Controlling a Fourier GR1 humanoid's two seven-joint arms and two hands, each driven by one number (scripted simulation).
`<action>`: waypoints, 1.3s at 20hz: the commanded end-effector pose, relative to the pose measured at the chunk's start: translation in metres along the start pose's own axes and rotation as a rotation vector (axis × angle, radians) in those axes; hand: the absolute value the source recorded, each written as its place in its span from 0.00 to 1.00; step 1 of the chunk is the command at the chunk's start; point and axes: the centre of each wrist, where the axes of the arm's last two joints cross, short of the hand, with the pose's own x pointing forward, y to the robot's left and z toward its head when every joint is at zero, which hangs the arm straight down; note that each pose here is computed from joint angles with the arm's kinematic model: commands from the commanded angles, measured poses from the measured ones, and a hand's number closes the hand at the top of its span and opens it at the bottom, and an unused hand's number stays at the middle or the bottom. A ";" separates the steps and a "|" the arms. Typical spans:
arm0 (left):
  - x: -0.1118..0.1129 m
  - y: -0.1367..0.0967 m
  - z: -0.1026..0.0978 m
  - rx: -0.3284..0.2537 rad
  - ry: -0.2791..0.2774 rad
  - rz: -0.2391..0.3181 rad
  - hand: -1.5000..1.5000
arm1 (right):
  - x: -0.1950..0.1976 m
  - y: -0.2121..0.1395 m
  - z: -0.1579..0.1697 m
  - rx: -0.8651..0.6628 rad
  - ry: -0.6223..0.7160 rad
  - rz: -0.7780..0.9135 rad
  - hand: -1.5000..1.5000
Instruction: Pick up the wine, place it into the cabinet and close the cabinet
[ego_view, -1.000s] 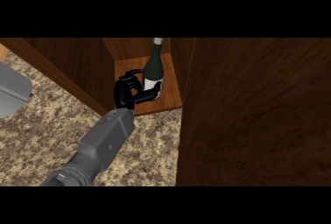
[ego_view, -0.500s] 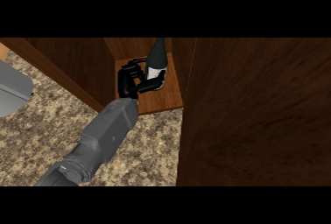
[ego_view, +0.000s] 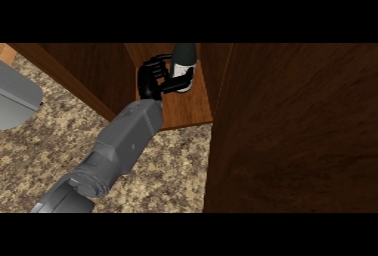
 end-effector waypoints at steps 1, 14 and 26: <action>0.007 -0.004 -0.003 0.006 0.044 -0.011 1.00 | -0.005 0.000 0.001 -0.001 0.002 -0.003 0.00; 0.011 0.027 -0.021 0.082 -0.109 -0.340 1.00 | 0.001 -0.003 0.005 0.009 -0.001 0.007 0.00; 0.000 0.069 -0.028 0.200 -0.099 -0.493 1.00 | 0.003 0.001 0.007 0.026 -0.032 0.017 0.00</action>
